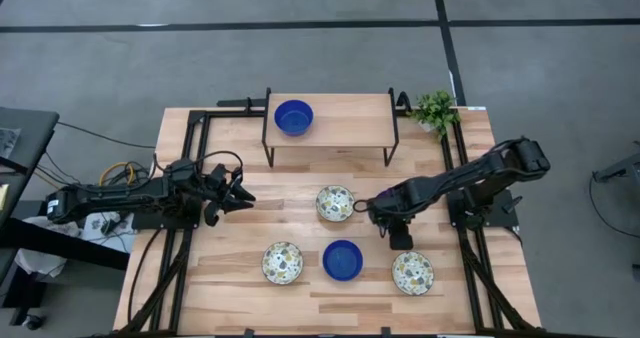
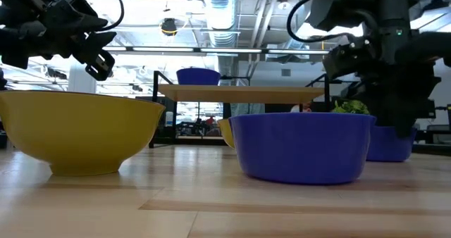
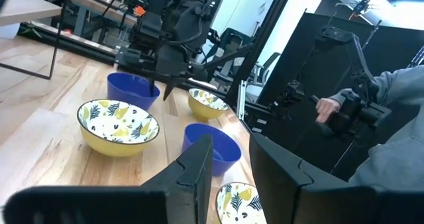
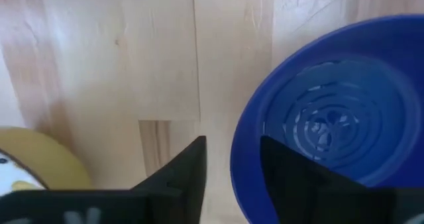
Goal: Pick & Place Mini bowls
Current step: Stack the top blue bowl on the blue bowl on the shelf
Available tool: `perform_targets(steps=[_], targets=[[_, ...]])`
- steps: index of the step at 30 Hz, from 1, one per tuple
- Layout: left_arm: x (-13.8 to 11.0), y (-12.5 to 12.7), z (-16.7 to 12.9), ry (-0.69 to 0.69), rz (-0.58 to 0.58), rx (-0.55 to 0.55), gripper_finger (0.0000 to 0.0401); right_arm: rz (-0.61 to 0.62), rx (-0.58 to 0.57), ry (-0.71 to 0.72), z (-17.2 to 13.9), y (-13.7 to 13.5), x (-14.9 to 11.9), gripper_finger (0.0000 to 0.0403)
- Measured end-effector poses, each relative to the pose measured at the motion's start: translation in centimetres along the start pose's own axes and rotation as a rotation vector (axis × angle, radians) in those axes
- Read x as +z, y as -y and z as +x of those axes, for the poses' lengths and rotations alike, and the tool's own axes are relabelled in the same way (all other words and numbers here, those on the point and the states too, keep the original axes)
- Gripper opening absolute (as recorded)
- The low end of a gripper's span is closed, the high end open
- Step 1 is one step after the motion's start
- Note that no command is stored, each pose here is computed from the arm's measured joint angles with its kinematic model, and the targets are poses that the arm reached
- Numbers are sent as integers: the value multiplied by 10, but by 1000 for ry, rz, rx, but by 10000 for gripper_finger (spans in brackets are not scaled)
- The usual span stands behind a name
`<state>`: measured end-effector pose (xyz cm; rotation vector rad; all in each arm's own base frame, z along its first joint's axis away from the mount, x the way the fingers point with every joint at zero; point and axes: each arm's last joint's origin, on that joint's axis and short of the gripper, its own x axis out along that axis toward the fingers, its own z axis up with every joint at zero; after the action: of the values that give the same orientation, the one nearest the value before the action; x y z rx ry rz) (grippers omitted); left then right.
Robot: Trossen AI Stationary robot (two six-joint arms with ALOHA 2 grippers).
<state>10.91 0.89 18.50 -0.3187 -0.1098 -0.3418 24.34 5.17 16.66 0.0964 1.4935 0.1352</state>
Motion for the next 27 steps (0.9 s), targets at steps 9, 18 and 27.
perform_targets(steps=[9,18,27], targets=[[0,0,0,3,2,-1,99,7,1,5,-3,0,-1,8],[0,0,0,3,2,-1,99,52,6,4,-5,-1,0,5],[0,0,0,3,2,-1,99,25,16,53,-31,-8,17,0]])
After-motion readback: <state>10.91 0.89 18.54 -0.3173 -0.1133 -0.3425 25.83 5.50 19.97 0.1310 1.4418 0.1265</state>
